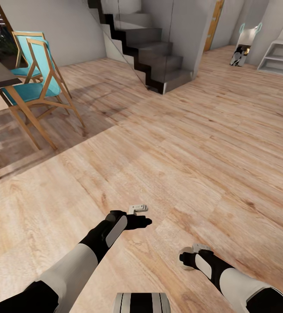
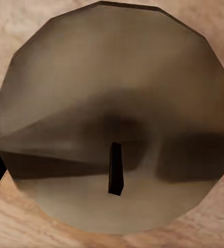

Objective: Place each of the two pumpkins and all three candles from the living room inside a cabinet in the living room (use any cabinet), then make sure every cabinet is closed, and position the cauldron so it is next to a table in the living room.

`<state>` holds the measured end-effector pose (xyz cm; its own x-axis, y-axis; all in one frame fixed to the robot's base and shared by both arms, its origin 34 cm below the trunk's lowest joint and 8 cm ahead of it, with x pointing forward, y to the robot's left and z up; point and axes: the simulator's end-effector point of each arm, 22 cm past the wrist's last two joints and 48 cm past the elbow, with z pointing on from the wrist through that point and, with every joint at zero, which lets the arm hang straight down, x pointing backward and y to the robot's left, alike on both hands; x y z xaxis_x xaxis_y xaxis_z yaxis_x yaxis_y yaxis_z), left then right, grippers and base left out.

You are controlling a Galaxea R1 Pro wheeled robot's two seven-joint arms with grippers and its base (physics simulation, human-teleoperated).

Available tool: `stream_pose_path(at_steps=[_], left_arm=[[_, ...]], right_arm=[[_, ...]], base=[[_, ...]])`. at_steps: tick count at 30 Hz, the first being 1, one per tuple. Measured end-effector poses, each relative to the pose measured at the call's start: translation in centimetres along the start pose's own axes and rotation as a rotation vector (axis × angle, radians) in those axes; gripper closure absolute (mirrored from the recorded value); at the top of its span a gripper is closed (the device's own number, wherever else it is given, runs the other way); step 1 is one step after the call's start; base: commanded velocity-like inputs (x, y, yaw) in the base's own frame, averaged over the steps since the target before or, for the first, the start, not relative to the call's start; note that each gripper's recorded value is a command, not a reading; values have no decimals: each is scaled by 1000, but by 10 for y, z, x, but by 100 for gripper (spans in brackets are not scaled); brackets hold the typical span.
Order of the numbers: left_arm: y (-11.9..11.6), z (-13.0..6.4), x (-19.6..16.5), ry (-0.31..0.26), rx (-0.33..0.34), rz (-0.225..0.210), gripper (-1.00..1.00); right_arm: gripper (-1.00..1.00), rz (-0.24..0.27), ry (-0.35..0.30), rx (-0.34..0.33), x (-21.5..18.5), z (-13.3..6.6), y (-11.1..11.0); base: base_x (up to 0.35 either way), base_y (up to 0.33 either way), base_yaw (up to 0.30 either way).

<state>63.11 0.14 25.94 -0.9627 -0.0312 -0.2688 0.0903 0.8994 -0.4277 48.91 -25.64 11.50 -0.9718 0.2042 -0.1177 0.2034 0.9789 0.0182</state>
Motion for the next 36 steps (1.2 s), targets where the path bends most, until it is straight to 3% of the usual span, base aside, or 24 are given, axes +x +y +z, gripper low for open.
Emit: stream_pose_path(at_steps=[33,36], left_arm=[[-31,-65,-48,-123,-3,59,-100],[-13,-60,-29,-76,-39,35,-100]], right_arm=[[100,0,-142,-30,-58,-60,12],[100,2,-158,-34,-64,-67,13]], base=[[0,0,24],[0,0,186]])
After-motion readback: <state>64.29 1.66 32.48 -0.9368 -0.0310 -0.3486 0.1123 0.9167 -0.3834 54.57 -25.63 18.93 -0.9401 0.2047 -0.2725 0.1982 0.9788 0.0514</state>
